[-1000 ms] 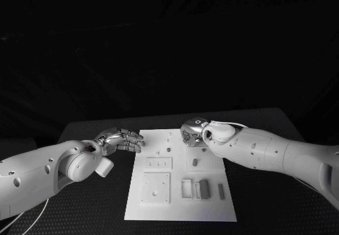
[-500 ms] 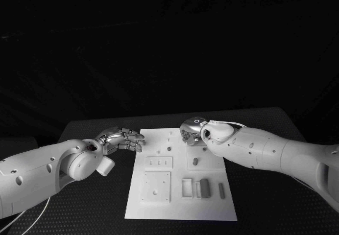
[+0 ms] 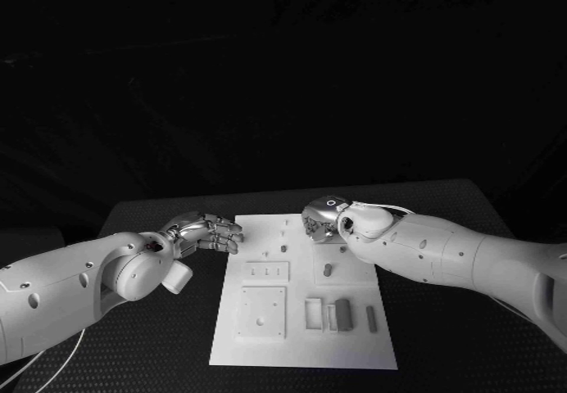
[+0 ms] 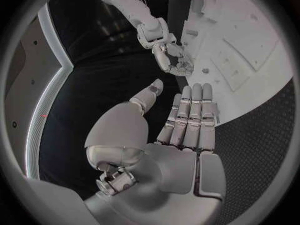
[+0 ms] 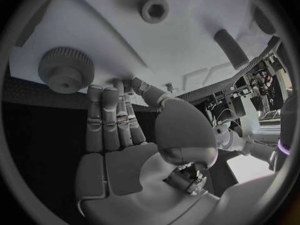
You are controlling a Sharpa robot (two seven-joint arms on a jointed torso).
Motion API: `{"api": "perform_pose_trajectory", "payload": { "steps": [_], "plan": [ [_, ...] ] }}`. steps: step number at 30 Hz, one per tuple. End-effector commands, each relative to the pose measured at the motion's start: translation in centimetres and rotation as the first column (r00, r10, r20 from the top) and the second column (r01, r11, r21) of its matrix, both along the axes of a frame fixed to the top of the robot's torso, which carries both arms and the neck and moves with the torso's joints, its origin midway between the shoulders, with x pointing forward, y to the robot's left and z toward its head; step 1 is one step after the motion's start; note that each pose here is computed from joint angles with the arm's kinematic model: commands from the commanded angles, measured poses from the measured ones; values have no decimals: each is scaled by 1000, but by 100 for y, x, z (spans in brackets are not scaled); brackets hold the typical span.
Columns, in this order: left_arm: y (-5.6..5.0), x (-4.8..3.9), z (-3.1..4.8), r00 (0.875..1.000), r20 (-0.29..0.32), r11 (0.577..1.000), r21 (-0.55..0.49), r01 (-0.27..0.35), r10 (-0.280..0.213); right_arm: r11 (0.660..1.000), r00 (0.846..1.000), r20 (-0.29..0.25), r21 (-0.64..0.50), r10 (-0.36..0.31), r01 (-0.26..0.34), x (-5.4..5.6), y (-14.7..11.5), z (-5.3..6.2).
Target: Assemble the parts on the task board
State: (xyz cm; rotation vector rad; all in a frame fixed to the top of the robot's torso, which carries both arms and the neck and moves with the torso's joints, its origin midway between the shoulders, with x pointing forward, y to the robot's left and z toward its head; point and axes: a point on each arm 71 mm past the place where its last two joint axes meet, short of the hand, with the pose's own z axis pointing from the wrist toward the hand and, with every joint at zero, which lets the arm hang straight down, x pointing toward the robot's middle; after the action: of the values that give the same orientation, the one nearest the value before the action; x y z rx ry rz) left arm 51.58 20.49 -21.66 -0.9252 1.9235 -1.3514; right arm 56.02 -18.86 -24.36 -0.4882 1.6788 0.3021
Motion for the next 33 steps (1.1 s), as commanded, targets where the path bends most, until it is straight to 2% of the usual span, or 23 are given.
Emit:
{"api": "perform_pose_trajectory", "payload": {
  "steps": [1, 10, 20, 33],
  "plan": [
    [-23, -5, 8, 1000, 0, 1000, -14, 14, -14, 999, 994, -106, -40, -25, 21, -120, -14, -274],
    [-21, -5, 9, 1000, 1, 1000, -14, 13, -13, 999, 999, -26, 11, -45, 46, -101, 67, -157],
    [-23, -2, 9, 1000, 2, 1000, -14, 12, -12, 998, 997, 61, 34, -55, 53, -77, 232, -59],
    [-48, 5, 8, 1000, 3, 1000, -14, 14, -14, 997, 989, 133, 62, -60, 52, -16, 482, 48]
  ]
}}
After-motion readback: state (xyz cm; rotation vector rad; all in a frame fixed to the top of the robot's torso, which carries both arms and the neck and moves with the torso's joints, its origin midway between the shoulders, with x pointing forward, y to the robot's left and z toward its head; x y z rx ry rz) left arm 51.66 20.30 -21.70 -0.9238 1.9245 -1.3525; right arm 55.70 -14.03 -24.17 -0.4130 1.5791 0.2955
